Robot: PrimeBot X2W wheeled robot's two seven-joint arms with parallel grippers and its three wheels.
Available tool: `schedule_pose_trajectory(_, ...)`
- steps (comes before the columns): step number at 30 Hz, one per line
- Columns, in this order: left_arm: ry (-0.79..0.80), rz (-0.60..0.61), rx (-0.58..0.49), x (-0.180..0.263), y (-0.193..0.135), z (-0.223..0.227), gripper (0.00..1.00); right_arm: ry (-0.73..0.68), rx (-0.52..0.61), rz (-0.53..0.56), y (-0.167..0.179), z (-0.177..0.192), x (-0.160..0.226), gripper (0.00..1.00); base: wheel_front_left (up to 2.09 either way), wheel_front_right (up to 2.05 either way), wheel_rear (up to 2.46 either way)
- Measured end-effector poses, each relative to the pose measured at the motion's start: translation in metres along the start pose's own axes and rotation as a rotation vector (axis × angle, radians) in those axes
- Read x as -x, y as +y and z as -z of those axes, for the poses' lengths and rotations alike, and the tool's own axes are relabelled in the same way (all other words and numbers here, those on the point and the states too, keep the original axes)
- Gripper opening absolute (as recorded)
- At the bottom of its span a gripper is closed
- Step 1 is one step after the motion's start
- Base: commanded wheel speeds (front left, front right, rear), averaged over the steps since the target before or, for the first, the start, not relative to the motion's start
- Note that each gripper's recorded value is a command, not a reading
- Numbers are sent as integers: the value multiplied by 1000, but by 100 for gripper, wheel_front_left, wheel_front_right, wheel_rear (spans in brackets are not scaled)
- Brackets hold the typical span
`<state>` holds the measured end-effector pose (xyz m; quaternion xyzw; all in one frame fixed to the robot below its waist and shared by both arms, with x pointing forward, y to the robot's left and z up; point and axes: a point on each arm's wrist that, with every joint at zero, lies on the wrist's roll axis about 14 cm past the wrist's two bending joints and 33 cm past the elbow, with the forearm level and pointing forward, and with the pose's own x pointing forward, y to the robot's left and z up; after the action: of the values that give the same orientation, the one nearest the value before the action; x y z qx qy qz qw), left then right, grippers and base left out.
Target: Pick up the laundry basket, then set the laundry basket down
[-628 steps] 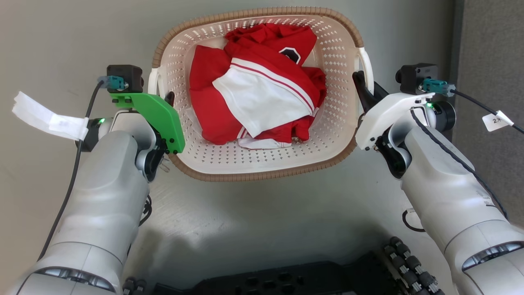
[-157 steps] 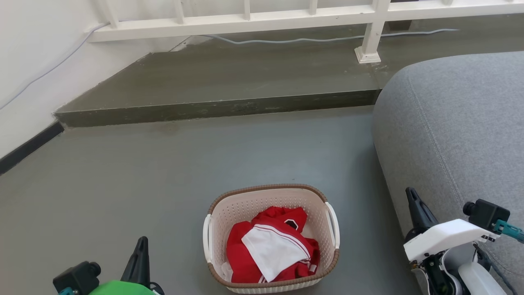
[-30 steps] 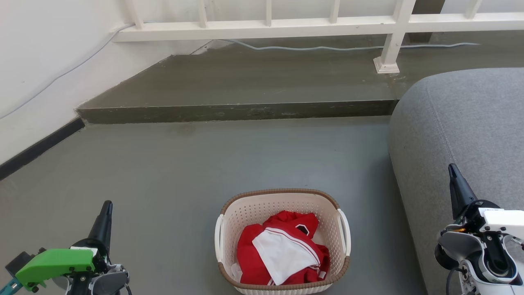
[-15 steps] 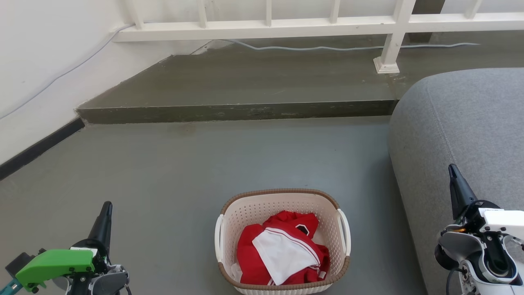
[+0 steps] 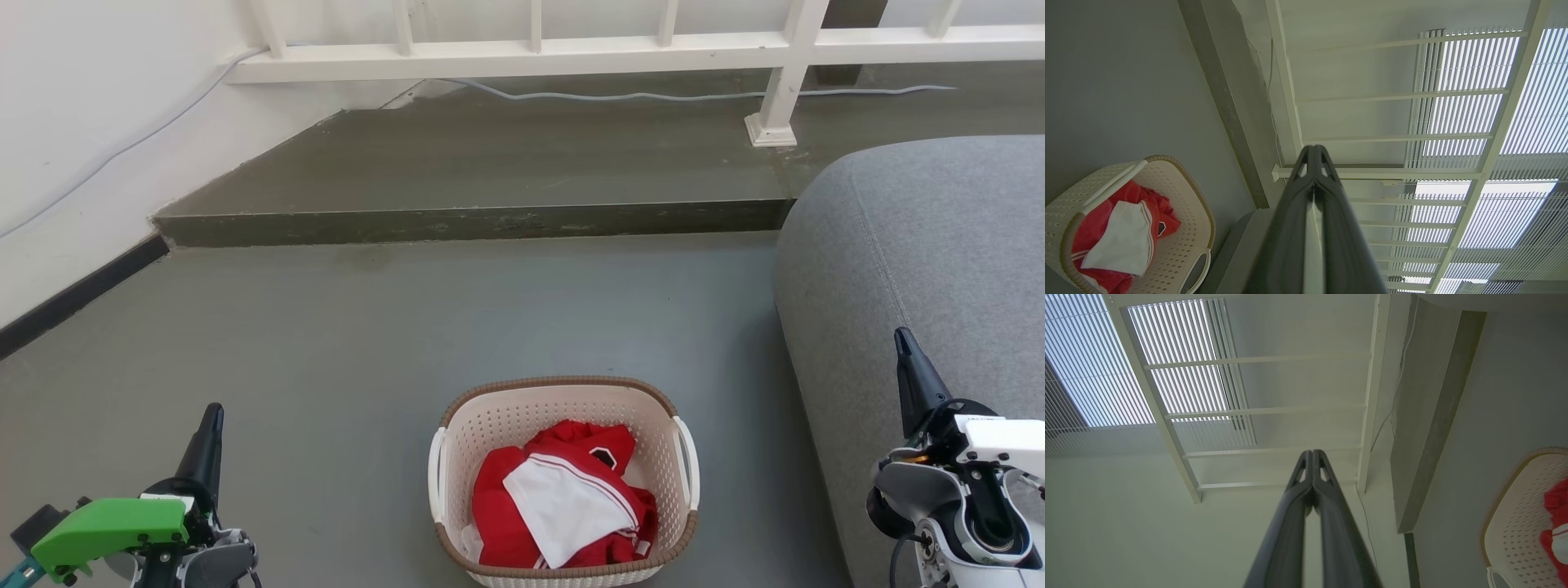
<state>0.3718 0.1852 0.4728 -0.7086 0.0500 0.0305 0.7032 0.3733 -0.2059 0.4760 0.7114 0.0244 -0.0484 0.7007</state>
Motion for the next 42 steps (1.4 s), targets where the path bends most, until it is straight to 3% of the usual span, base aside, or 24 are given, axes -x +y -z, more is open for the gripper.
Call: schedule_pose_trajectory(42, -4, 4, 1, 0, 0, -1, 0, 1, -3, 3, -1, 0, 0, 0, 0, 0, 0)
